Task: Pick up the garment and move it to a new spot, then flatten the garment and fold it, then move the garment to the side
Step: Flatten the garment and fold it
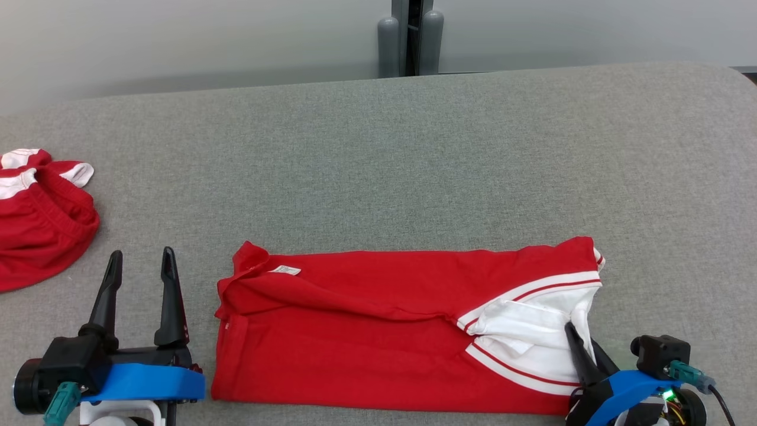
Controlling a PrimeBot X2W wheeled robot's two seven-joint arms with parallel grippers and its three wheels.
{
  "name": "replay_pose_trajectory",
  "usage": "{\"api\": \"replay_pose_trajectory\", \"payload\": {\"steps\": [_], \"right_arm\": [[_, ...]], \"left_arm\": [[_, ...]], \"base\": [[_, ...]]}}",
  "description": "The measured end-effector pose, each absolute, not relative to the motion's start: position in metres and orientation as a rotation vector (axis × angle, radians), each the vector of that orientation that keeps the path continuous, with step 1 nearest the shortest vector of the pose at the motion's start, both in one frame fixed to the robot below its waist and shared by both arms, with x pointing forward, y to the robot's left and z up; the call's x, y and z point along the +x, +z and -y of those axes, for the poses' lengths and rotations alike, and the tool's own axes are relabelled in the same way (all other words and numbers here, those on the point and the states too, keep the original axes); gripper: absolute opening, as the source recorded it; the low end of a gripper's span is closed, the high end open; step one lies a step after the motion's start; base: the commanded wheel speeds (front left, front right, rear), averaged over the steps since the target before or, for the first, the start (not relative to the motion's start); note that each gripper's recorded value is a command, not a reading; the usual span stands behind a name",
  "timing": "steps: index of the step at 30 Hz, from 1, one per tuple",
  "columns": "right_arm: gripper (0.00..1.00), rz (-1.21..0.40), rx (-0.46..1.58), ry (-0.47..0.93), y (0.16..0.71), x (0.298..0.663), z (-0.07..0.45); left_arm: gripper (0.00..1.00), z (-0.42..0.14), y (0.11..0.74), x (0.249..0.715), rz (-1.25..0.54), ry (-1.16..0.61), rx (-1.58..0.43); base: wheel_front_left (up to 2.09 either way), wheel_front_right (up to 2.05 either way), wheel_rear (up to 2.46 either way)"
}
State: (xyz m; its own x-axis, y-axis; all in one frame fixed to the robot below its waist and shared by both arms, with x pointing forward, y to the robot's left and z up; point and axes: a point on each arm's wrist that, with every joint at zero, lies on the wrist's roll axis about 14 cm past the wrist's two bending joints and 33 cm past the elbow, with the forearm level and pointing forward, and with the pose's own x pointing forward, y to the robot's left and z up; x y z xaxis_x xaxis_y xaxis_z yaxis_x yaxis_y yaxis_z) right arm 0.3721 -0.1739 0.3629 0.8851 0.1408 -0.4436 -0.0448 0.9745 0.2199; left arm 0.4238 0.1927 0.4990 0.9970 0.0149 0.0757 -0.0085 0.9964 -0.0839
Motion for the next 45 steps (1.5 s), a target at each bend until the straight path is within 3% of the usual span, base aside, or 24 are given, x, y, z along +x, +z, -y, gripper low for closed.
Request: {"api": "replay_pose_trajectory", "payload": {"steps": [5, 12, 18, 29, 45], "right_arm": [[0.0, -0.439, 0.204, 0.059, 0.37, 0.375, 0.192], [0.0, -0.38, 0.083, -0.11, 0.39, 0.374, 0.281], [0.0, -0.307, 0.062, -0.136, 0.416, 0.384, 0.292], [0.0, -0.184, 0.065, 0.027, 0.459, 0.395, 0.227], [0.0, -0.151, 0.135, 0.363, 0.484, 0.389, 0.1]], "left_arm": [[1.0, -0.192, 0.498, 0.422, 0.073, 0.008, -0.084], [1.0, -0.191, 0.499, 0.421, 0.077, 0.001, -0.082], [1.0, -0.188, 0.499, 0.42, 0.074, -0.009, -0.08], [1.0, -0.182, 0.497, 0.417, 0.068, -0.026, -0.085], [1.0, -0.183, 0.492, 0.416, 0.053, -0.021, -0.093]], "base": [[0.0, 0.0, 0.0], [0.0, 0.0, 0.0], [0.0, 0.0, 0.0], [0.0, 0.0, 0.0], [0.0, 0.0, 0.0]]}}
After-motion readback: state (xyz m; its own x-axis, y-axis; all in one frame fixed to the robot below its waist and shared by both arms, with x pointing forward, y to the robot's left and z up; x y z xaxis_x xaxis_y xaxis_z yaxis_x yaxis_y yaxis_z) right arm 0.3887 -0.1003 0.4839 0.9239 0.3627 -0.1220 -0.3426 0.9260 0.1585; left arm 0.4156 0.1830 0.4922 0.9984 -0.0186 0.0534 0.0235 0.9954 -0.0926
